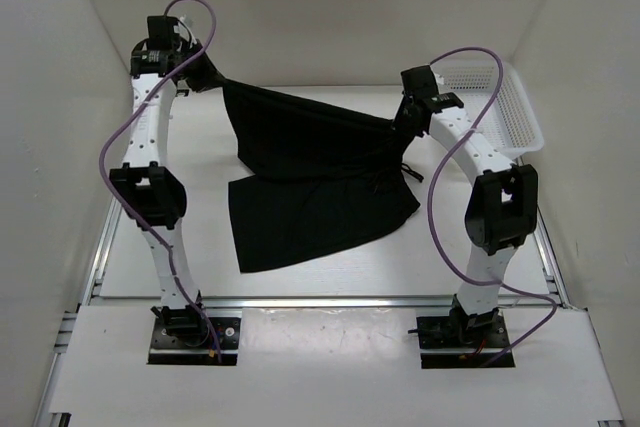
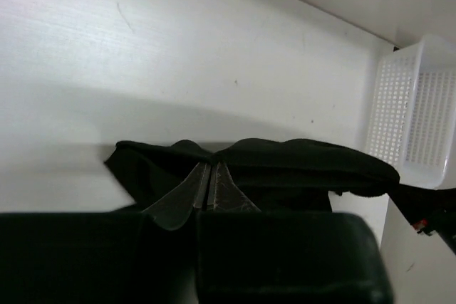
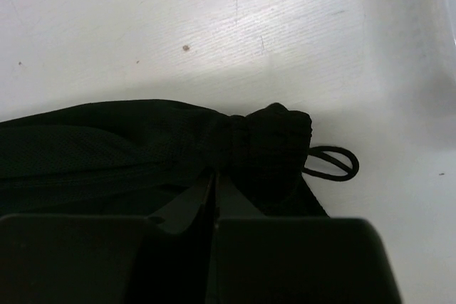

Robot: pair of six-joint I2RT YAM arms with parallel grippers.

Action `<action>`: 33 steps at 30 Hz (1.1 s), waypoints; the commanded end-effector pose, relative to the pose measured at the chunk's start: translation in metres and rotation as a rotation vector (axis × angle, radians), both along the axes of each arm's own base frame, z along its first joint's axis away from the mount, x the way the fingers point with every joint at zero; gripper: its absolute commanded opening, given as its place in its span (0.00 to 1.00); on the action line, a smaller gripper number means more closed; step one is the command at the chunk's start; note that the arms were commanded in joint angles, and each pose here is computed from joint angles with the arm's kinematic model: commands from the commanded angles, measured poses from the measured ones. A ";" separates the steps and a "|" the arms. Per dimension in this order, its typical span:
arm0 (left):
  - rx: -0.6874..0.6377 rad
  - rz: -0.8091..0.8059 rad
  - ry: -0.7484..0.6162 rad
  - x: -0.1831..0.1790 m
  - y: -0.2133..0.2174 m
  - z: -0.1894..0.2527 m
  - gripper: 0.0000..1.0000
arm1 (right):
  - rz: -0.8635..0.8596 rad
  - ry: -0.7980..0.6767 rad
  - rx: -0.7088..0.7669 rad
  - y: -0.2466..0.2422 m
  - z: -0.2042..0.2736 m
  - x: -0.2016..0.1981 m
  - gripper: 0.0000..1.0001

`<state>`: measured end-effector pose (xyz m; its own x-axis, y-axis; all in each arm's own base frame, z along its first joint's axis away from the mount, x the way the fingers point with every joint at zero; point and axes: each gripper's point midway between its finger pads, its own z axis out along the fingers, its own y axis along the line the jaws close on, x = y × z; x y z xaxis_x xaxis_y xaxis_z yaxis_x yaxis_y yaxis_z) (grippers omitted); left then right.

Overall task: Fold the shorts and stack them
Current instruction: Fold the shorts

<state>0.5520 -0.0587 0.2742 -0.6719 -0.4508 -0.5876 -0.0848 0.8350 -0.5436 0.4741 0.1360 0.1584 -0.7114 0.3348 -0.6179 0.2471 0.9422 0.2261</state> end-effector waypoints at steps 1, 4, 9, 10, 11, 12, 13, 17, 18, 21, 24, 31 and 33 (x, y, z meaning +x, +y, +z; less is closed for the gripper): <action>0.016 -0.017 -0.026 -0.047 0.005 0.029 0.10 | 0.018 -0.062 -0.001 -0.010 0.028 -0.013 0.00; 0.014 -0.026 0.011 -0.086 -0.001 0.027 0.10 | 0.038 -0.055 -0.009 -0.014 0.023 -0.031 0.00; 0.009 -0.017 0.180 -0.160 -0.009 -0.030 0.10 | 0.050 -0.026 -0.003 -0.022 0.016 -0.068 0.00; 0.009 -0.017 0.157 -0.178 -0.009 -0.022 0.10 | 0.050 0.009 -0.012 -0.026 0.002 -0.082 0.00; 0.007 0.000 0.177 -0.189 -0.008 -0.028 0.10 | 0.050 -0.007 -0.008 -0.029 0.008 -0.091 0.00; -0.004 0.010 0.250 -0.209 -0.009 -0.054 0.10 | 0.050 -0.001 -0.009 -0.031 0.005 -0.099 0.00; -0.010 0.016 0.229 -0.226 -0.010 -0.048 0.10 | 0.044 0.037 -0.014 -0.035 -0.010 -0.114 0.00; -0.046 0.063 0.358 -0.288 -0.015 -0.096 0.10 | 0.016 0.073 0.023 -0.044 -0.027 -0.160 0.00; -0.072 0.081 0.448 -0.310 -0.017 -0.125 0.23 | 0.016 0.093 0.025 -0.044 -0.034 -0.172 0.00; -0.134 0.066 0.567 -0.348 -0.029 -0.159 0.69 | -0.007 0.144 0.021 -0.052 -0.058 -0.206 0.17; -0.124 0.074 0.576 -0.355 -0.027 -0.165 0.79 | -0.016 0.166 0.020 -0.057 -0.066 -0.222 0.58; -0.054 0.088 0.565 -0.347 -0.020 -0.163 0.74 | -0.047 0.146 0.024 -0.059 -0.052 -0.220 0.62; -0.022 0.087 0.588 -0.345 -0.019 -0.172 0.74 | -0.070 0.136 0.036 -0.061 -0.048 -0.217 0.59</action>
